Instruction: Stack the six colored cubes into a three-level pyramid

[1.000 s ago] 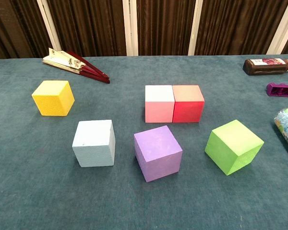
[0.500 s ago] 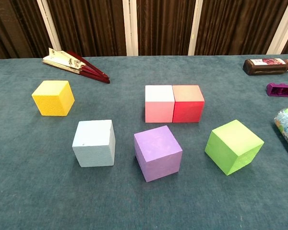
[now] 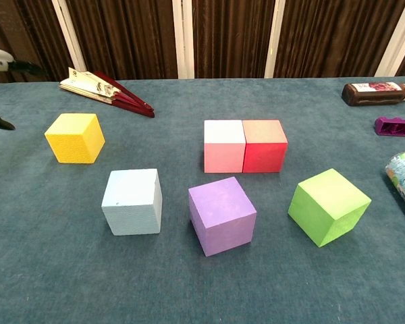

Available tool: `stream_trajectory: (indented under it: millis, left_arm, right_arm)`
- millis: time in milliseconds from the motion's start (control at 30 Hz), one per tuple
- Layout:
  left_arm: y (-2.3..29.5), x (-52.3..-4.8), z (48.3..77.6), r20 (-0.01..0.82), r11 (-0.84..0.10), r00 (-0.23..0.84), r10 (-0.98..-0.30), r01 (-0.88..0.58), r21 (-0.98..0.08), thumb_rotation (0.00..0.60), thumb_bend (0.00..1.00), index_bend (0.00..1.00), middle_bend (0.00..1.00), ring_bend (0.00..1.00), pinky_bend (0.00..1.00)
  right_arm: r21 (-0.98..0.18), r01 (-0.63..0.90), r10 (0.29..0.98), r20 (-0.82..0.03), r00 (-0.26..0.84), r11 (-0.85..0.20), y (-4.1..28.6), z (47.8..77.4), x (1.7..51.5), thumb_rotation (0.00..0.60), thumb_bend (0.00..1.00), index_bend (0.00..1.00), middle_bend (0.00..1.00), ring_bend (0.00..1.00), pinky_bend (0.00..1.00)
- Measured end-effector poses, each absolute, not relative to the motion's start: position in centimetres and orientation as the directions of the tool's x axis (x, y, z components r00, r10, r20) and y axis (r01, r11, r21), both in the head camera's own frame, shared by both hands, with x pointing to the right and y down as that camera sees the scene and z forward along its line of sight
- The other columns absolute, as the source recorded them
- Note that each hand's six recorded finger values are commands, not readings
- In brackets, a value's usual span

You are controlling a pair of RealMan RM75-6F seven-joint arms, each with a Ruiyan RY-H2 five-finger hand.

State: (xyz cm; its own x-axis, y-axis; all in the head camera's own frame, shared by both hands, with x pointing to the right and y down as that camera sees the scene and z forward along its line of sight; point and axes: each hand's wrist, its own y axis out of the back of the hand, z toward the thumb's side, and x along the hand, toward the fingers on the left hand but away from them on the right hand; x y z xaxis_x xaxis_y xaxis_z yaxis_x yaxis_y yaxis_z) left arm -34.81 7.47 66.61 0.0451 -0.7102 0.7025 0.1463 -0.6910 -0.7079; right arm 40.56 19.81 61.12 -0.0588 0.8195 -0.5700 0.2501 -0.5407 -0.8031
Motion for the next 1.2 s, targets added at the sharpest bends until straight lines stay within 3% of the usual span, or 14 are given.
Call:
stream_trajectory:
  millis: [433,767,1200]
  left_arm:
    - [8.1,-33.0,69.2,0.789,-0.783,0.014,-0.614,0.115,-0.611,0.600,0.17,0.05,0.03,0.00,0.00]
    - [7.3,-31.5,69.9,0.796,-0.790,0.009,-0.606,0.110,-0.603,0.600,0.30,0.10,0.09,0.00,0.00]
    - [6.6,-30.0,70.8,0.813,-0.808,-0.002,-0.583,0.113,-0.579,0.600,0.32,0.13,0.13,0.00,0.00]
  right_arm:
    - [-0.778,0.243,0.788,-0.611,-0.077,-0.580,19.8,61.5,40.7,0.600,0.00,0.14,0.10,0.06,0.00]
    - [-0.769,0.251,0.776,-0.623,-0.092,-0.588,19.9,61.7,40.8,0.600,0.00,0.14,0.10,0.06,0.00]
    - [-0.755,0.251,0.758,-0.644,-0.106,-0.606,20.0,61.9,40.8,0.600,0.00,0.14,0.10,0.06,0.00]
